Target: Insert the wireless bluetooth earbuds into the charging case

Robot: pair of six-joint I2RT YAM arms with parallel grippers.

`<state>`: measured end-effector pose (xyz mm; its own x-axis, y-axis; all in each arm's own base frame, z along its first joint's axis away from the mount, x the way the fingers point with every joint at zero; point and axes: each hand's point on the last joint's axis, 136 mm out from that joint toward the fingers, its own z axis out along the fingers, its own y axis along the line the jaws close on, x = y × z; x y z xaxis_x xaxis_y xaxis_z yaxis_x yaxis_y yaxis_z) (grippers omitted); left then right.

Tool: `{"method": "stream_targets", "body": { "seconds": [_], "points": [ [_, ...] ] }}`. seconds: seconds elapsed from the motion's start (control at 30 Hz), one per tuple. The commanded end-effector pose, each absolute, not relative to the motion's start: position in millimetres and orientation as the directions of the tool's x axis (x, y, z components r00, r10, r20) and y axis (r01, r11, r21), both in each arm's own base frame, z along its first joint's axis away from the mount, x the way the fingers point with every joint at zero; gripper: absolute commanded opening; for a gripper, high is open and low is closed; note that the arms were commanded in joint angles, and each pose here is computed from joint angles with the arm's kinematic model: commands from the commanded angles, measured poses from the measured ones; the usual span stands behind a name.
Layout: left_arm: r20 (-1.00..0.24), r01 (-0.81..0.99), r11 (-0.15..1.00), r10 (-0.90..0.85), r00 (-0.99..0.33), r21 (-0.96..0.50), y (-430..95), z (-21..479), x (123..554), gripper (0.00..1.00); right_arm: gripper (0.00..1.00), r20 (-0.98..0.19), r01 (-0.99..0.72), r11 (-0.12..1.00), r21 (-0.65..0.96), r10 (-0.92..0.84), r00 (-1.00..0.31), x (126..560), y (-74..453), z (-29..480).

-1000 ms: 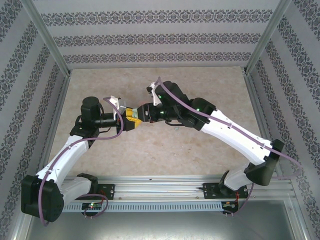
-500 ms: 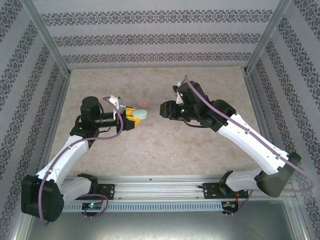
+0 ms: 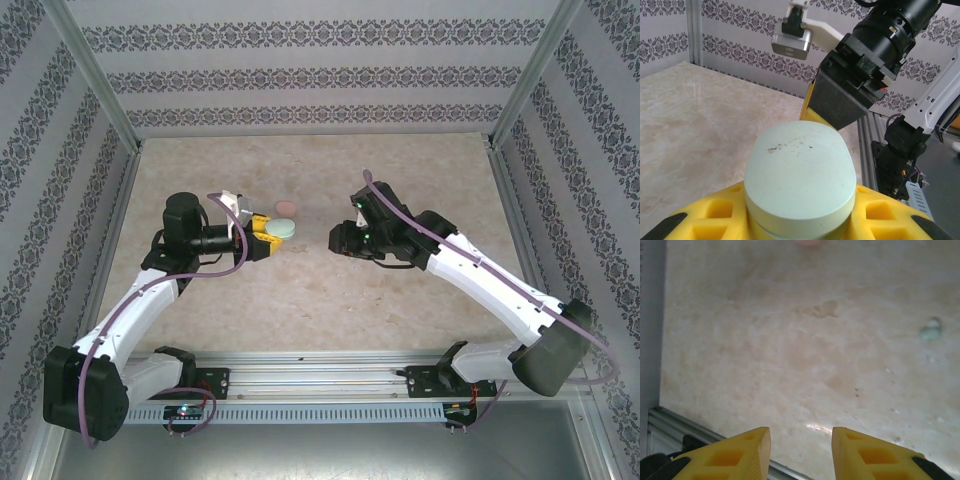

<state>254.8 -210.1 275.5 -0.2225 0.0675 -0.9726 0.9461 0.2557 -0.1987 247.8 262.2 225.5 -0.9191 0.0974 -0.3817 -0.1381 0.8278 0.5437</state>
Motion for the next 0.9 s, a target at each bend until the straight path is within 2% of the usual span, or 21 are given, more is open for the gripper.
{"method": "stream_targets", "body": {
  "seconds": [0.0,0.1,0.43,0.6,0.87],
  "points": [
    [-0.983,0.965,0.207,0.054,-0.177,-0.163,-214,293,250,0.12,0.40,-0.543,-0.381,0.724,0.575,-0.010,-0.840,241,298,278],
    [-0.982,0.966,0.192,0.046,-0.183,-0.171,-215,296,250,0.12,0.48,-0.604,-0.485,0.686,0.542,-0.084,-0.793,234,316,293],
    [-0.977,0.965,0.168,0.042,-0.210,-0.201,-216,296,245,0.12,0.50,-0.673,-0.610,0.635,0.474,-0.184,-0.716,237,342,312],
    [-0.975,0.965,0.161,0.043,-0.217,-0.208,-216,297,243,0.12,0.54,-0.701,-0.672,0.603,0.430,-0.246,-0.669,227,349,311],
    [-0.974,0.965,0.148,0.042,-0.223,-0.215,-216,299,241,0.12,0.59,-0.716,-0.696,0.640,0.326,-0.314,-0.624,230,341,302]
  ]
}}
